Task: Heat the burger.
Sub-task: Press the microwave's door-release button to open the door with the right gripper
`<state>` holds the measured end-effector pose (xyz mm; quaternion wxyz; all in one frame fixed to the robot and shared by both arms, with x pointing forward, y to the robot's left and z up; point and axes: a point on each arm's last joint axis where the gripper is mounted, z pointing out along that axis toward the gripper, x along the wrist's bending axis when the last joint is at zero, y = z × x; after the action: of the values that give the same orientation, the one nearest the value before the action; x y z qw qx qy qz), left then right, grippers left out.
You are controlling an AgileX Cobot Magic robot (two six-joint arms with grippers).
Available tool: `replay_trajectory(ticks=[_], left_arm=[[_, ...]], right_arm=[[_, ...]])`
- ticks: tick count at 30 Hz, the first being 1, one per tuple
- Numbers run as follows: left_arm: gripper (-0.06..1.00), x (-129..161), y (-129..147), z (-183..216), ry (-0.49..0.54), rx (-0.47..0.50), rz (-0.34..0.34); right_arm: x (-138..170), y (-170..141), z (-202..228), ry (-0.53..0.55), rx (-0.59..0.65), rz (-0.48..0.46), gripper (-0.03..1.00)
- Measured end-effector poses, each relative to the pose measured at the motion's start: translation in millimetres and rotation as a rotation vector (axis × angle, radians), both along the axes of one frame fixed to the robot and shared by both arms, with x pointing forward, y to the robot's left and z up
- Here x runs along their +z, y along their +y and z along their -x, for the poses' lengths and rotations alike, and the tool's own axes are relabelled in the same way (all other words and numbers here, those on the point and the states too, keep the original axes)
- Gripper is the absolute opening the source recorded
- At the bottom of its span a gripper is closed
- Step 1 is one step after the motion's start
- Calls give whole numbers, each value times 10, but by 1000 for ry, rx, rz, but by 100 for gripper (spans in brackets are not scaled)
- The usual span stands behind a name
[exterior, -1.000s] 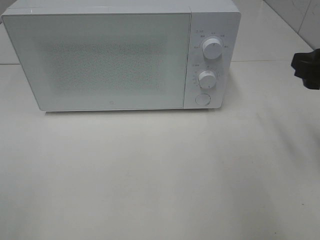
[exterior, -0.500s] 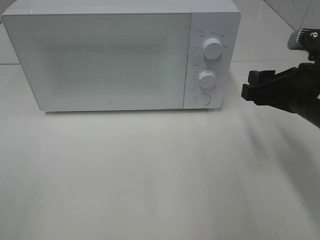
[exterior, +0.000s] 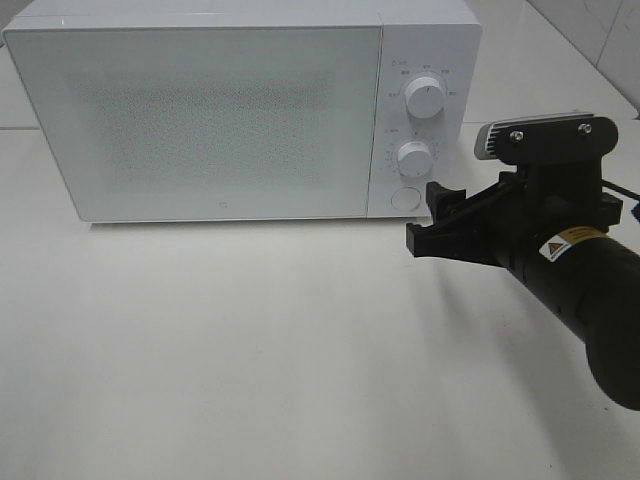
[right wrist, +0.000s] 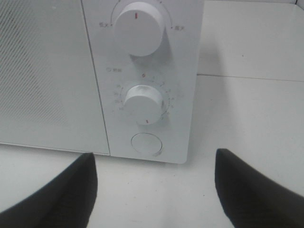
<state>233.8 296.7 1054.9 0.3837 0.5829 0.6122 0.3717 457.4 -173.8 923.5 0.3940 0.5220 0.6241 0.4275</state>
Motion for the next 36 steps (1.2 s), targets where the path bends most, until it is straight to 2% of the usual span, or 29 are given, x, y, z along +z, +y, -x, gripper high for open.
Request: replay_trajectory(ticks=[4, 6, 7, 8, 9, 10, 11, 12, 13, 14, 15, 16, 17, 18, 19, 20, 21, 22, 23, 24, 26, 28, 29, 31, 32, 36], left_arm=[[97, 0, 0, 0, 0, 0, 0], [97, 0, 0, 0, 0, 0, 0], [97, 0, 0, 0, 0, 0, 0], [97, 0, 0, 0, 0, 0, 0], [97, 0, 0, 0, 0, 0, 0], [97, 0, 0, 0, 0, 0, 0], [97, 0, 0, 0, 0, 0, 0], [97, 0, 0, 0, 0, 0, 0], [97, 0, 0, 0, 0, 0, 0], [97, 0, 0, 0, 0, 0, 0], [97, 0, 0, 0, 0, 0, 0], [97, 0, 0, 0, 0, 0, 0], [97, 0, 0, 0, 0, 0, 0], [97, 0, 0, 0, 0, 0, 0], [97, 0, 0, 0, 0, 0, 0], [97, 0, 0, 0, 0, 0, 0], [97, 0, 0, 0, 0, 0, 0], [97, 0, 0, 0, 0, 0, 0], [97, 0, 0, 0, 0, 0, 0], [97, 0, 0, 0, 0, 0, 0], [97, 0, 0, 0, 0, 0, 0], [97, 0, 0, 0, 0, 0, 0], [97, 0, 0, 0, 0, 0, 0], [97, 0, 0, 0, 0, 0, 0], [97, 0, 0, 0, 0, 0, 0], [97, 0, 0, 0, 0, 0, 0]], right_arm=[[-23, 42, 25, 10, 3, -24, 69], [-20, 43, 25, 19, -37, -132, 65], [-20, 43, 25, 19, -37, -132, 65], [-20, 42, 24, 24, -53, -177, 63], [-19, 42, 24, 36, -87, -271, 59], [-19, 42, 24, 36, -87, -271, 59], [-18, 41, 24, 43, -108, -331, 57], [-16, 40, 23, 57, -152, -457, 51], [-16, 40, 23, 57, -152, -457, 51], [-16, 40, 23, 64, -170, -509, 48], [-16, 40, 23, 80, -211, -629, 42], [-16, 40, 23, 80, -211, -629, 42], [-16, 40, 23, 97, -257, -763, 36], [-16, 40, 23, 97, -257, -763, 36], [-16, 40, 23, 106, -280, -829, 33], [-15, 44, 23, 122, -314, -942, 27], [-15, 44, 23, 122, -314, -942, 27], [-14, 48, 23, 131, -329, -999, 25], [-13, 58, 25, 151, -351, -1094, 21], [-13, 58, 25, 151, -351, -1094, 21], [-22, 67, 29, 185, -396, -1229, 16], [-24, 69, 30, 194, -407, -1260, 14], [-29, 73, 33, 208, -421, -1298, 9], [-33, 75, 35, 215, -426, -1307, 6], [-42, 78, 39, 231, -441, -1333, 1], [-66, 83, 49, 266, -477, -1380, 1]])
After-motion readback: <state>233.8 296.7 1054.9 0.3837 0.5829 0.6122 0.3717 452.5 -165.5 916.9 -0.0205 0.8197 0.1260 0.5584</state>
